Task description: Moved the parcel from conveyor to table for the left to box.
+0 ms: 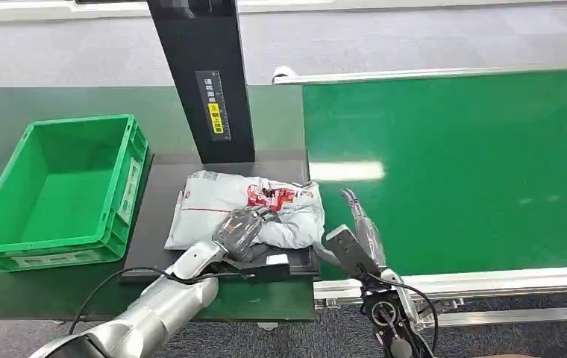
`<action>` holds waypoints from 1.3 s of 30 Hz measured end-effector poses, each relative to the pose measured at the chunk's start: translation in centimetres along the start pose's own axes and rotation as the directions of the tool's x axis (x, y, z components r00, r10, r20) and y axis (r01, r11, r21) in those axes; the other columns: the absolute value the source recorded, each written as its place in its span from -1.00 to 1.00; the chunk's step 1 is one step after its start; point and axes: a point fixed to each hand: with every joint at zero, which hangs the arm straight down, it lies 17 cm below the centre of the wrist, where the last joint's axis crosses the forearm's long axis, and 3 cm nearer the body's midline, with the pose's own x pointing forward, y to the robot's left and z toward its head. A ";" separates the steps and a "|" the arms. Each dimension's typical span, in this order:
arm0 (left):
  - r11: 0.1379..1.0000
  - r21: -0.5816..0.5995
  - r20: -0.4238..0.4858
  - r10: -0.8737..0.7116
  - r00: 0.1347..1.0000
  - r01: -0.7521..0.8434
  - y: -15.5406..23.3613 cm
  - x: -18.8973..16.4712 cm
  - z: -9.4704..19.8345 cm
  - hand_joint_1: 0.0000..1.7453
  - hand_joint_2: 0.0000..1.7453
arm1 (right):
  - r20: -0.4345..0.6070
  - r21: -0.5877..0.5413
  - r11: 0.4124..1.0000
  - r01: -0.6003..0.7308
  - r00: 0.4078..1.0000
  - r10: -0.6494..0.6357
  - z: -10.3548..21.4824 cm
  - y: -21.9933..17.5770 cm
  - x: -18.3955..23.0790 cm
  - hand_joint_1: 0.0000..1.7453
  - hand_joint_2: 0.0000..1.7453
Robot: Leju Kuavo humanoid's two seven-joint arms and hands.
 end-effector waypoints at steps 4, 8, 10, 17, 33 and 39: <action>0.998 0.059 -0.010 0.018 1.000 -0.017 1.1 -0.6 0.0 1.00 1.00 | -0.007 -0.011 1.000 0.001 1.000 -0.001 0.1 -0.3 -0.2 -1.00 1.00; 0.994 0.111 -0.025 0.023 0.999 -0.020 2.2 -1.3 0.2 1.00 1.00 | -0.014 -0.019 1.000 -0.001 1.000 0.001 0.3 -0.5 -0.5 -1.00 1.00; 0.985 0.169 -0.026 0.023 0.999 -0.019 3.4 -1.7 0.3 1.00 1.00 | -0.020 -0.027 1.000 -0.003 1.000 0.002 0.5 -0.7 -0.7 -1.00 1.00; 0.966 0.258 -0.058 0.041 0.997 -0.025 5.9 -3.8 0.9 1.00 1.00 | -0.036 -0.035 0.999 -0.008 0.999 0.007 1.4 -1.0 -1.4 -1.00 1.00; 0.857 0.515 -0.078 0.016 0.997 0.027 14.5 -5.7 2.3 1.00 1.00 | -0.063 -0.066 0.998 -0.015 0.998 0.011 2.5 -1.7 -2.4 -1.00 1.00; 0.688 0.717 -0.131 -0.024 0.991 0.111 25.2 -8.6 6.6 1.00 1.00 | -0.107 -0.099 0.995 -0.021 0.994 0.010 4.2 -2.7 -3.9 -1.00 1.00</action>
